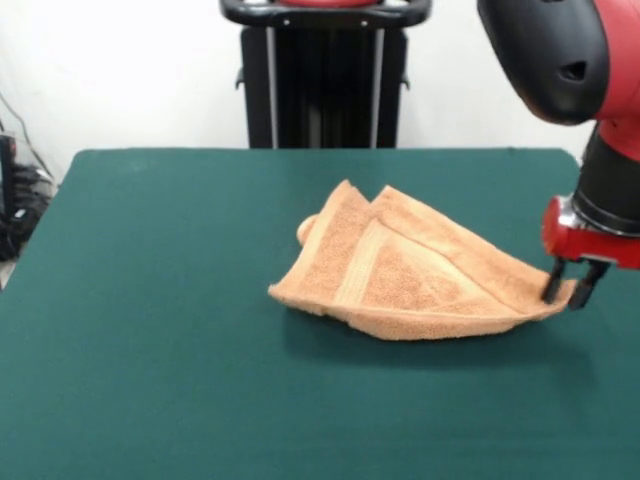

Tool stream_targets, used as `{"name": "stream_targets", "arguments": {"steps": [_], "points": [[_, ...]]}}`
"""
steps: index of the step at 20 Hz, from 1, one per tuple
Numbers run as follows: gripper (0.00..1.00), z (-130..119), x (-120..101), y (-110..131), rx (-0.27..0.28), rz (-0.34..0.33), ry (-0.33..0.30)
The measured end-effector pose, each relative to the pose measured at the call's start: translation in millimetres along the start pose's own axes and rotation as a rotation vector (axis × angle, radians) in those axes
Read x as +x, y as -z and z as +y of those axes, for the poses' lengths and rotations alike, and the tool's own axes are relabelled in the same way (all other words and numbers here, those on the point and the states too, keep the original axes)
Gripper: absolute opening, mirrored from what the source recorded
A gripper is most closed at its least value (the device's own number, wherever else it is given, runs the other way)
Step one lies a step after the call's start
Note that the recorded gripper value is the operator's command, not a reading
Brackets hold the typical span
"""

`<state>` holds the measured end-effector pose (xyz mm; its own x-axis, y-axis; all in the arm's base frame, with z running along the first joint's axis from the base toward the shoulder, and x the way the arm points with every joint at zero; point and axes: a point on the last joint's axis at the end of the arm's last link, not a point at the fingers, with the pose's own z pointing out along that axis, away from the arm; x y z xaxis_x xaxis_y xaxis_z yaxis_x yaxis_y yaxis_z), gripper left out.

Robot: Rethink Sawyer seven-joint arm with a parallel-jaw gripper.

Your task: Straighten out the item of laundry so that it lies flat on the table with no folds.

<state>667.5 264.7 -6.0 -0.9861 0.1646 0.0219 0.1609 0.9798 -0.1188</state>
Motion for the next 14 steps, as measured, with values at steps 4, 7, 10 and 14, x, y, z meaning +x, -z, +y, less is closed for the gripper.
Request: {"name": "stream_targets", "arguments": {"steps": [4, 7, 10, 14], "points": [[1.0, -6.1, -4.3, -0.7, 0.003, -0.018, -0.007], [1.0, -6.7, -4.3, -0.6, 0.001, -0.018, -0.011], [1.0, -6.9, -2.4, -0.9, -0.001, -0.011, -0.015], [1.0, -10.1, 2.0, -1.0, 0.006, -0.003, -0.015]]}}
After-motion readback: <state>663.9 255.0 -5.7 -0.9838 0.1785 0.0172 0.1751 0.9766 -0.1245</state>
